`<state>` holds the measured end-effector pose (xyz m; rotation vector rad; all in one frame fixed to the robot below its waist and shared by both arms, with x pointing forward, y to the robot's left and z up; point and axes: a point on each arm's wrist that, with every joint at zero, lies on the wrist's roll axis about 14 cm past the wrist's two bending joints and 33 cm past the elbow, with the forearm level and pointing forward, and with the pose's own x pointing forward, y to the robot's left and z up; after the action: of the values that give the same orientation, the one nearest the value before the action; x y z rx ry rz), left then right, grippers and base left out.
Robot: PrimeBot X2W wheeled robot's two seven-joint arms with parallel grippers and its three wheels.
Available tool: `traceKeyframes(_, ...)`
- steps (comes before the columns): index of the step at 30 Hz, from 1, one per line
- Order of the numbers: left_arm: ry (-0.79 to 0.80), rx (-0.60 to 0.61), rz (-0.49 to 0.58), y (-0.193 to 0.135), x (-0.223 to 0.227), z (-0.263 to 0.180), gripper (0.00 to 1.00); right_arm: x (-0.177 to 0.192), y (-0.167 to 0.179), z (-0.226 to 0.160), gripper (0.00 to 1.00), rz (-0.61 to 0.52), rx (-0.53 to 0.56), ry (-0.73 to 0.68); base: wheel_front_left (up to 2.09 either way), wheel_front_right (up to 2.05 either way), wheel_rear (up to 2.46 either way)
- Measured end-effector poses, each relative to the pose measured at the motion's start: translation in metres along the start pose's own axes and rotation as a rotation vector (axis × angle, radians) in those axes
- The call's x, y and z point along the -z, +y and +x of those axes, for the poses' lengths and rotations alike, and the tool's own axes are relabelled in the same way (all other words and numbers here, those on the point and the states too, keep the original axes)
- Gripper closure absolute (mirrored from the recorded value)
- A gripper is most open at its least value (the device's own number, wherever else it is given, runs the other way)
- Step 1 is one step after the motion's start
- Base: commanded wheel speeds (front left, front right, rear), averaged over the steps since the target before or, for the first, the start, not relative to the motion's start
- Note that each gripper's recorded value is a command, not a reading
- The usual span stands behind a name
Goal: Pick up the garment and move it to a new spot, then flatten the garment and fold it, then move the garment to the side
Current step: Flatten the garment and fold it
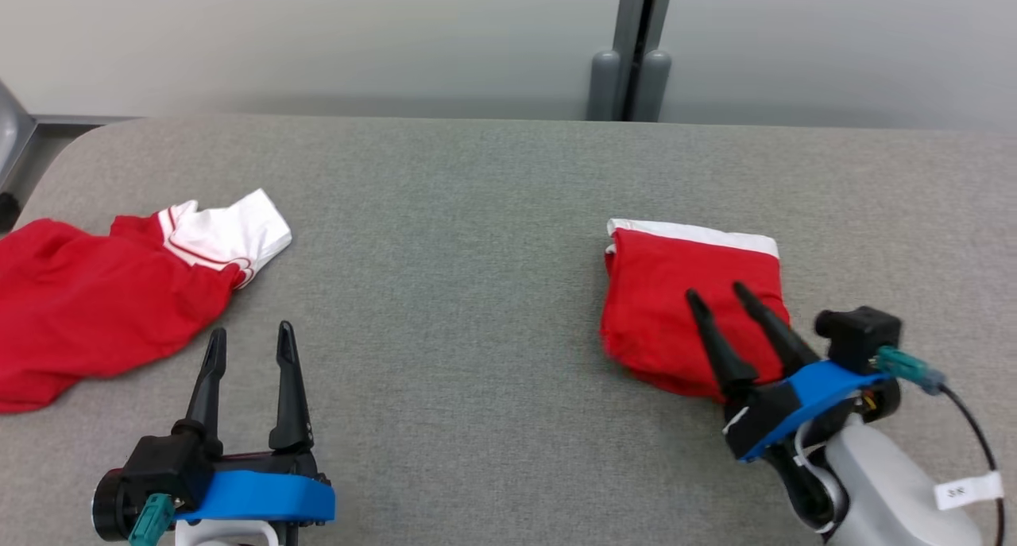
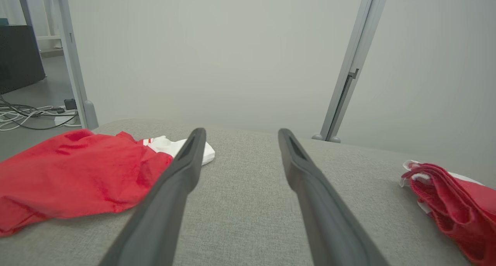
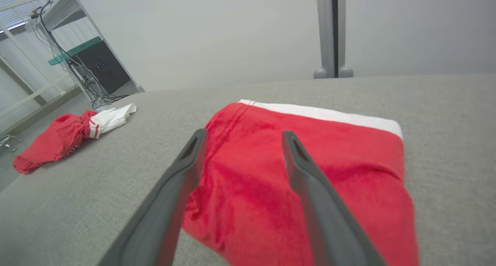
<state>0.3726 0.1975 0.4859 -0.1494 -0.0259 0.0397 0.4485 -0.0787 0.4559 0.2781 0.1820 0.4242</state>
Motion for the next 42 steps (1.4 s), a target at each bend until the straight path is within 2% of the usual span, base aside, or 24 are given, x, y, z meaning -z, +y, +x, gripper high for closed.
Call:
traceKeyframes(3, -0.001, 0.033, 0.000, -0.010, 0.000, 0.001, 0.00, -0.023, -0.015, -0.013, 0.00, 0.007, 0.051, -0.085, 0.00, 0.00, 0.00)
traceKeyframes(9, 0.006, 0.091, 0.003, -0.028, 0.003, 0.005, 0.00, -0.047, -0.043, -0.052, 0.00, -0.064, 0.156, -0.184, 0.00, 0.00, 0.00)
traceKeyframes(15, 0.005, 0.152, 0.028, -0.046, 0.003, 0.008, 0.00, -0.055, -0.058, -0.087, 0.00, -0.055, 0.260, -0.252, 0.00, 0.00, 0.00)
traceKeyframes(22, 0.013, 0.180, 0.070, -0.053, 0.006, 0.002, 0.00, -0.056, -0.058, -0.121, 0.00, -0.075, 0.334, -0.293, 0.00, 0.00, 0.00)
traceKeyframes(31, 0.025, 0.152, 0.102, -0.043, 0.008, -0.014, 0.00, -0.059, -0.045, -0.146, 0.00, -0.097, 0.359, -0.336, 0.00, 0.00, 0.00)
traceKeyframes(42, 0.020, 0.100, 0.135, -0.024, 0.006, -0.023, 0.00, -0.055, -0.030, -0.142, 0.00, -0.129, 0.322, -0.323, 0.00, 0.00, 0.00)
